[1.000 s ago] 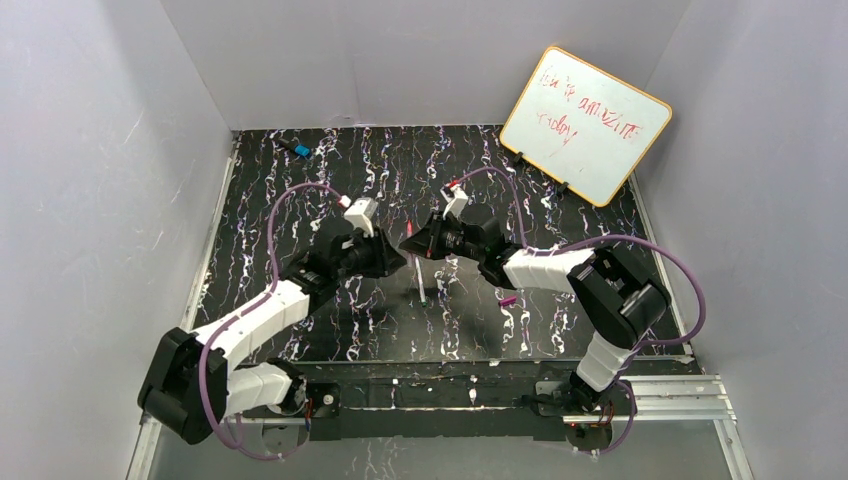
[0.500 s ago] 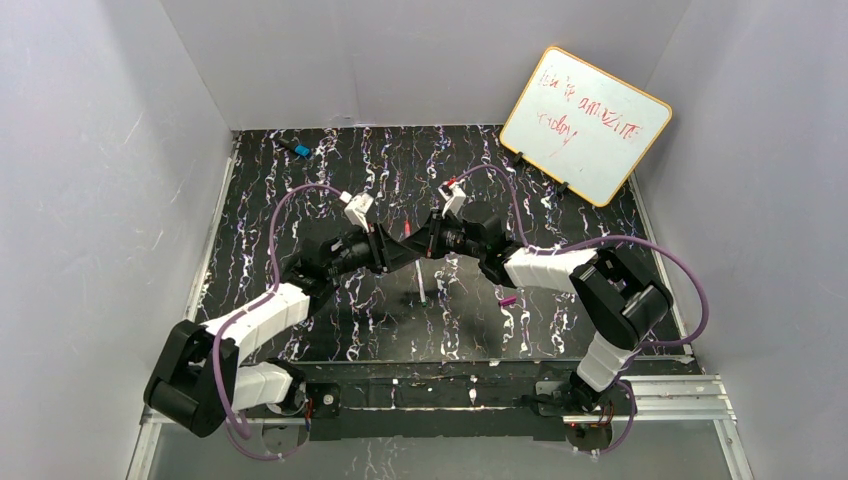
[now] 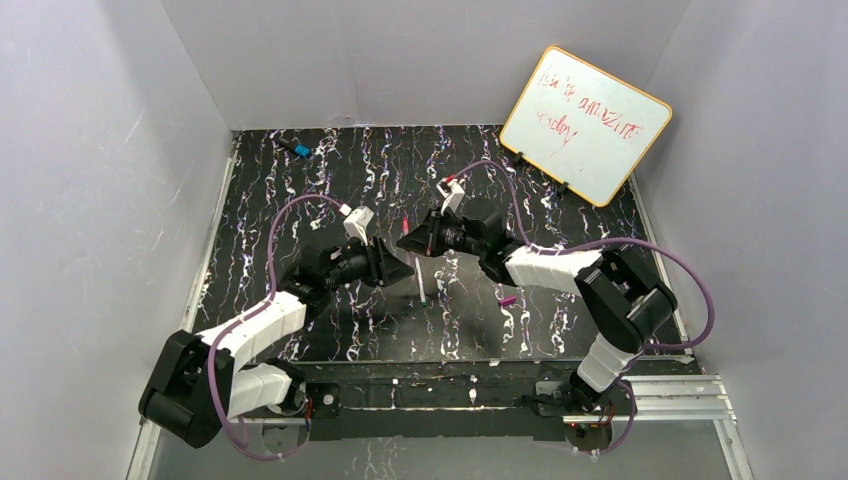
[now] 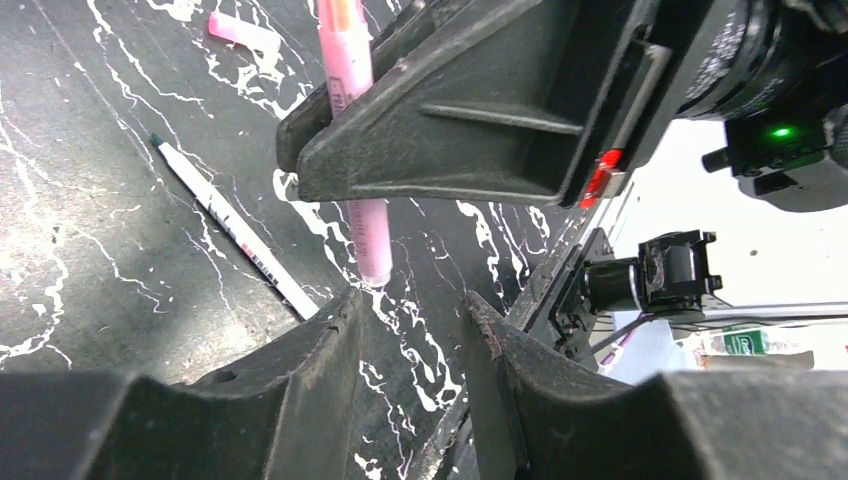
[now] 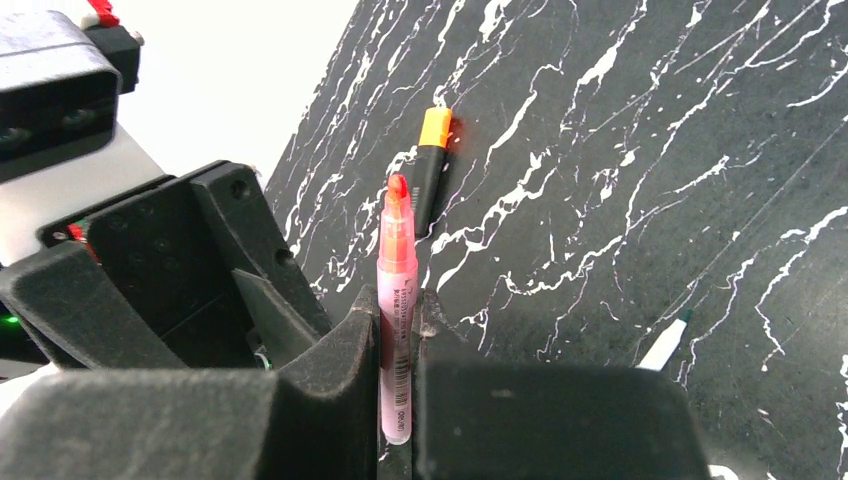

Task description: Insert the pens into the pen caps

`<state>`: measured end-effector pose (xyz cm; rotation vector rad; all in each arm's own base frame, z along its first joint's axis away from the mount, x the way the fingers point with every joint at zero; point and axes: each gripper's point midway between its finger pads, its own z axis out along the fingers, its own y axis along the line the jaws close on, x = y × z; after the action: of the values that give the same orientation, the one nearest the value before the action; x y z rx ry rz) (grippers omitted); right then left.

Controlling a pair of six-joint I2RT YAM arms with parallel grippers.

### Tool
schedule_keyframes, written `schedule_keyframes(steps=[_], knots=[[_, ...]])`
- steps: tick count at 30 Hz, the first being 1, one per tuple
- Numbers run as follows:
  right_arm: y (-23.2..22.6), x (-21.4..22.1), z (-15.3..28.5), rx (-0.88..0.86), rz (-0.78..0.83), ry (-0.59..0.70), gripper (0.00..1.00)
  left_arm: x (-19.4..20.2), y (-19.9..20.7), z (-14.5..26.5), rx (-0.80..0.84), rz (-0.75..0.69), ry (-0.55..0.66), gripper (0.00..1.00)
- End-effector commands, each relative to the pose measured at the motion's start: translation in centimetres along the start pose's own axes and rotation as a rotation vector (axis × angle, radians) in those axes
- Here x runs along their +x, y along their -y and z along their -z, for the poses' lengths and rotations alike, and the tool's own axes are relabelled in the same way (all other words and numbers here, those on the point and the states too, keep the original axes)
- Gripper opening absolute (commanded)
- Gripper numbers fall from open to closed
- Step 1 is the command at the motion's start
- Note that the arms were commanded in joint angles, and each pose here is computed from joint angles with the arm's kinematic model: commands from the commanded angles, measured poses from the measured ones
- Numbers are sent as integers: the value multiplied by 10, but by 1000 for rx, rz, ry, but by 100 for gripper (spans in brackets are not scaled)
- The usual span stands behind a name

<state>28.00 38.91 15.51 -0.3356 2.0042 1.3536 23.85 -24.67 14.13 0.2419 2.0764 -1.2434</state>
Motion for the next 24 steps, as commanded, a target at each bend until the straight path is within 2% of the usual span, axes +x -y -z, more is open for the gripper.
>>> schedule_keyframes(steps=[1,9,18,24], knots=[[-35,-29,1,-94,63,39,1,1,-6,3,-31,-37,6,40],[-44,-24,-2,-140,52,-17,1,-12,-2,-5,-1,-45,40,43],[-45,-16,-2,-162,38,-53,1,-39,20,-8,94,-60,151,43],[-46,-16,-2,-163,39,-54,1,-37,22,-9,116,-48,141,34]])
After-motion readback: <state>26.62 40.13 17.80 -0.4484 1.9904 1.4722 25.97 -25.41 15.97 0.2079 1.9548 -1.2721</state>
